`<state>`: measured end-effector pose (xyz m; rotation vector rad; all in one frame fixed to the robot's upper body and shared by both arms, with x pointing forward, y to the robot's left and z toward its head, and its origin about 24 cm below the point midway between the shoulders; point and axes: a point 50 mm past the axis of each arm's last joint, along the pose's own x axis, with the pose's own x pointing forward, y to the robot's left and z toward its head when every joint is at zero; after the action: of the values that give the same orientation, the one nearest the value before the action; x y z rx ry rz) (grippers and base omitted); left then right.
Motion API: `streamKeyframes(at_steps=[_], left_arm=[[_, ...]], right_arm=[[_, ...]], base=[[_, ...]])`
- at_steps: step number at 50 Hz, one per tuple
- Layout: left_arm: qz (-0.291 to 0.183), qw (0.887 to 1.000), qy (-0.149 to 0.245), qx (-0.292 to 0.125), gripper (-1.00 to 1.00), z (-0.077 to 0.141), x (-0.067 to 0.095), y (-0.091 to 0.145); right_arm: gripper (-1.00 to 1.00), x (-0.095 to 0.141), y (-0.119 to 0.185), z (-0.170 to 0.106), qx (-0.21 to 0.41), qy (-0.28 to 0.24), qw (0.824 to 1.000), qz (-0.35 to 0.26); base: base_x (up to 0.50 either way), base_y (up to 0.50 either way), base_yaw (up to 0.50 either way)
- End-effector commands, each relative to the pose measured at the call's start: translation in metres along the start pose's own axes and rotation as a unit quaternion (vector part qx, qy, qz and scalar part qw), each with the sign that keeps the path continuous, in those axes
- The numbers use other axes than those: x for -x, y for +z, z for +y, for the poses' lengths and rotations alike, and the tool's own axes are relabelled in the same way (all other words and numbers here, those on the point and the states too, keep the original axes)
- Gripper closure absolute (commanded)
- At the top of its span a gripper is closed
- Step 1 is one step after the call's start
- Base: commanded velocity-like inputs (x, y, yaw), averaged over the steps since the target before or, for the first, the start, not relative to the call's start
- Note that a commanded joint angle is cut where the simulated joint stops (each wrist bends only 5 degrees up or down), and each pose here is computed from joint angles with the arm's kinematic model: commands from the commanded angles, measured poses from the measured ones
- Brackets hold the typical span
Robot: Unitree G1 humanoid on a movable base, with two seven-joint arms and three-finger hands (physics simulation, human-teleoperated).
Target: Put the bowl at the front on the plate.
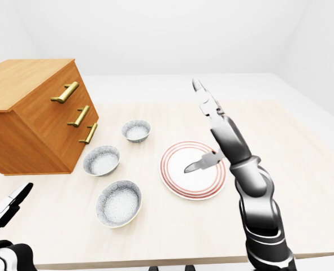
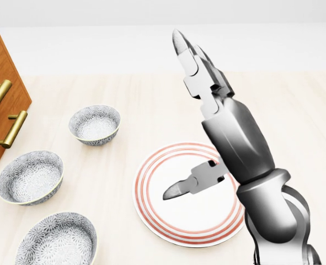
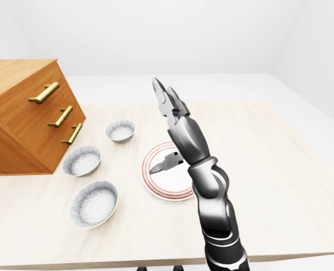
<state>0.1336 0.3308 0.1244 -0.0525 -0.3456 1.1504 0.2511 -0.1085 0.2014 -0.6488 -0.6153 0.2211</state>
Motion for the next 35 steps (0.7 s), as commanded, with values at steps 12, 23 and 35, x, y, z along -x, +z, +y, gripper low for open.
streamKeyframes(at_steps=[12,23,35], left_arm=[[-0.004,1.0,-0.001,0.003,-1.0,0.0,-0.001,0.002],[-0.004,1.0,0.001,0.004,-1.0,-0.001,-0.002,0.002],[-0.003,1.0,0.002,0.008,-1.0,-0.001,-0.002,0.002]], right_arm=[[-1.0,-0.034,-0.011,-0.001,0.33,0.143,0.923,0.136],[-1.0,-0.035,-0.011,-0.002,0.367,0.119,0.905,0.177],[-1.0,-0.03,-0.01,0.025,0.373,0.15,0.896,0.187]], base=[[0.0,0.0,0.0],[0.0,0.0,0.0],[0.0,0.0,0.0]])
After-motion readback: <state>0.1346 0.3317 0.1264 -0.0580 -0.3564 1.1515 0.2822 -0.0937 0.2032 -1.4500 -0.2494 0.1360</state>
